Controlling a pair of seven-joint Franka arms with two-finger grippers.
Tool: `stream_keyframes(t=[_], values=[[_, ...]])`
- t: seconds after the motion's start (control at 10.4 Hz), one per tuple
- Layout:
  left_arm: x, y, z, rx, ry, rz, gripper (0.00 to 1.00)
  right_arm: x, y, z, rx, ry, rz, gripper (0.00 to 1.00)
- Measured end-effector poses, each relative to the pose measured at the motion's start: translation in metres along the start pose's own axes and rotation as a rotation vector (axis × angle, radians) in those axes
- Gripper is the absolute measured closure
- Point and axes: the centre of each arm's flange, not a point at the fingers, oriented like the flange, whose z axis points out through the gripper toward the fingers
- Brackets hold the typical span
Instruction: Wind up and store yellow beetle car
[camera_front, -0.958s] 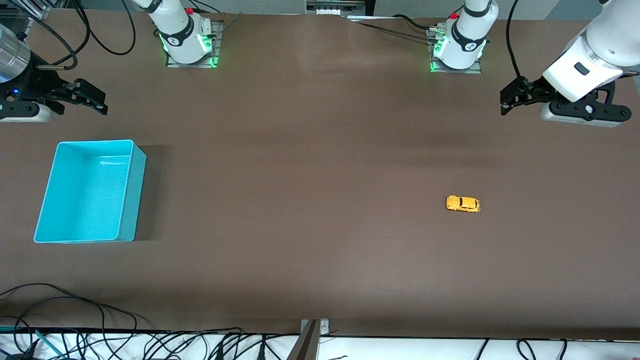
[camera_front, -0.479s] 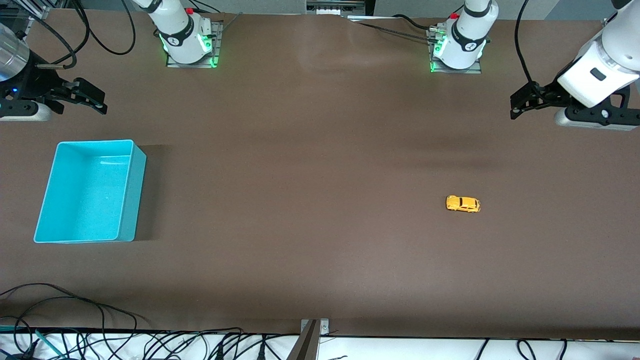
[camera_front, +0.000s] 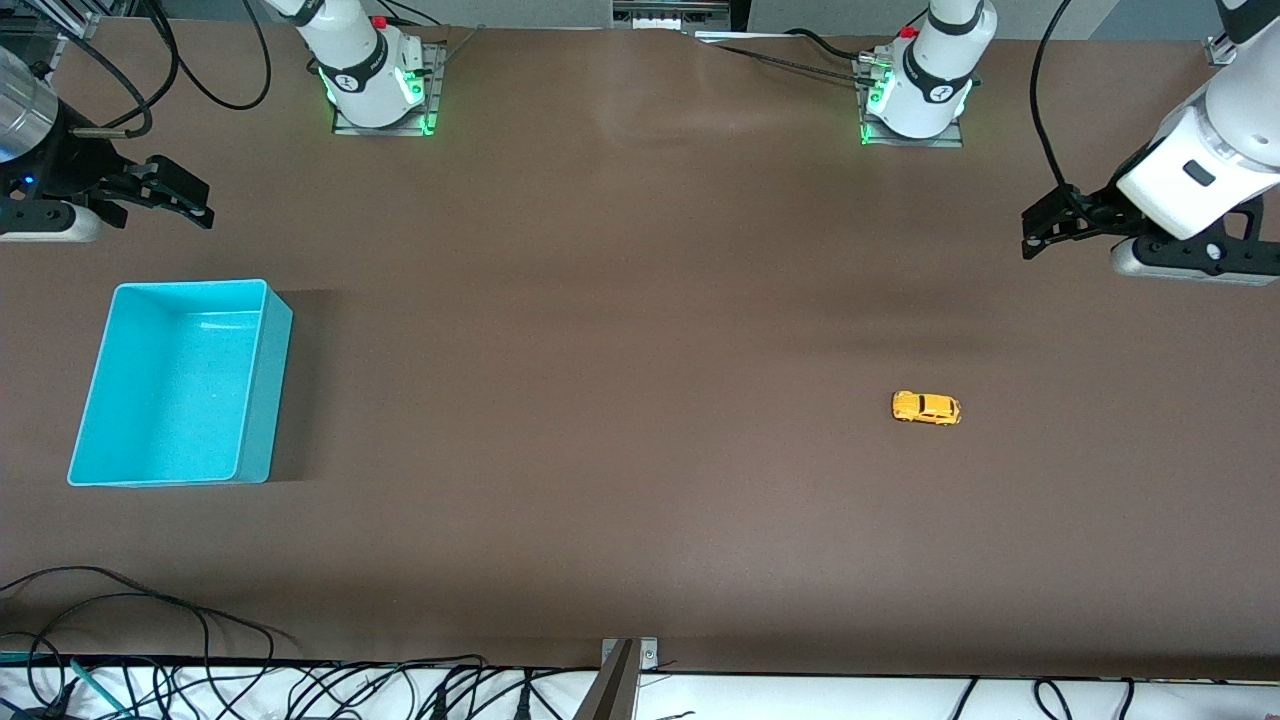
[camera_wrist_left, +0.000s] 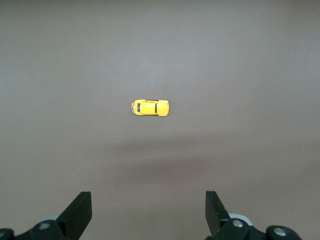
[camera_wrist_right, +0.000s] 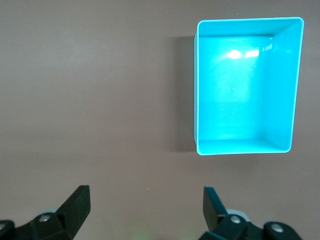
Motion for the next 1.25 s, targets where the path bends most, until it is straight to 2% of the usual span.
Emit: stream_keyframes(t=[0.48,1.25], values=[[-0.0048,0.0006,-0.0012,0.002,-0.031,0.001,0.0,0.0002,0.0007,0.0006,0.0,-0.001,0.001,0.0],[-0.0039,0.0055,0.0012,0.002,-0.036,0.011,0.0,0.0002,0.0007,0.0039,0.0,-0.008,0.001,0.0]])
